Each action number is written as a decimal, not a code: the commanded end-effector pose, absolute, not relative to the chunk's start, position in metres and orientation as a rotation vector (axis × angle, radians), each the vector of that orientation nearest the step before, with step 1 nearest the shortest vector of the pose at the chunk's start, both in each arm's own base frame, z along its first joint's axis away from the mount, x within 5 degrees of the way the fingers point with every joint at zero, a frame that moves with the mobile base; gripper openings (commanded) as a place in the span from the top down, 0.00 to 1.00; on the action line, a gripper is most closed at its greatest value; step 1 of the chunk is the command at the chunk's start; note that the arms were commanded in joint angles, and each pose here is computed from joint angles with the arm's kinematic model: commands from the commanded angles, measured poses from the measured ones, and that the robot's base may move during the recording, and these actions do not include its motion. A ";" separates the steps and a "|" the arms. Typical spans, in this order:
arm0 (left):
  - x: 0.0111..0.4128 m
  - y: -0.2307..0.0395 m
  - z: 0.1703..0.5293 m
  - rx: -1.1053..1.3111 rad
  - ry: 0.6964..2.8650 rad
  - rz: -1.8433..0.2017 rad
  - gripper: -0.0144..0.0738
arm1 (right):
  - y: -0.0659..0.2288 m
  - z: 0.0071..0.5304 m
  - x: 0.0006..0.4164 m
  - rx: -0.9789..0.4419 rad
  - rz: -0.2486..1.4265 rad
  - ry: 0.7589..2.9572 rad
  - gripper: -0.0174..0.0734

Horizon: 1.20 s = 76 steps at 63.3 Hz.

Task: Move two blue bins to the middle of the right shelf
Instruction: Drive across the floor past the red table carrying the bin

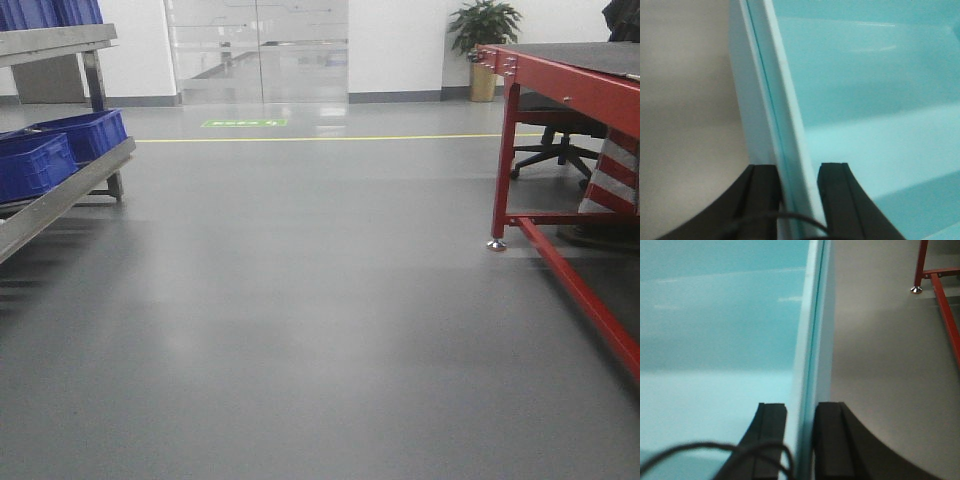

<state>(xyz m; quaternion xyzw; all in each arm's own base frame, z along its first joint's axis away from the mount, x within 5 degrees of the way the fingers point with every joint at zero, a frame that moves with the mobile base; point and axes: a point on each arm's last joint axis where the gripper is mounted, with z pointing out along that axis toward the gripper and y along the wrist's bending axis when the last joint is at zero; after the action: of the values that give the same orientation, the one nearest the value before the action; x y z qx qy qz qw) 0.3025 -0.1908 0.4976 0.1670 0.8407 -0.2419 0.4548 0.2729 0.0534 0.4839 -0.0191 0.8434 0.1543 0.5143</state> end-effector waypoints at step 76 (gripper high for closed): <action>0.286 -0.202 0.518 0.432 1.972 -0.782 0.96 | 0.059 0.504 0.269 -0.015 0.483 1.879 0.98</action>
<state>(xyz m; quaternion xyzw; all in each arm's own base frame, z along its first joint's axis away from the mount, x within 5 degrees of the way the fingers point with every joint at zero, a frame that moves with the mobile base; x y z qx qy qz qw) 0.3025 -0.1908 0.4976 0.1670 0.8407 -0.2419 0.4548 0.2729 0.0534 0.4839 -0.0184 0.8434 0.1547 0.5142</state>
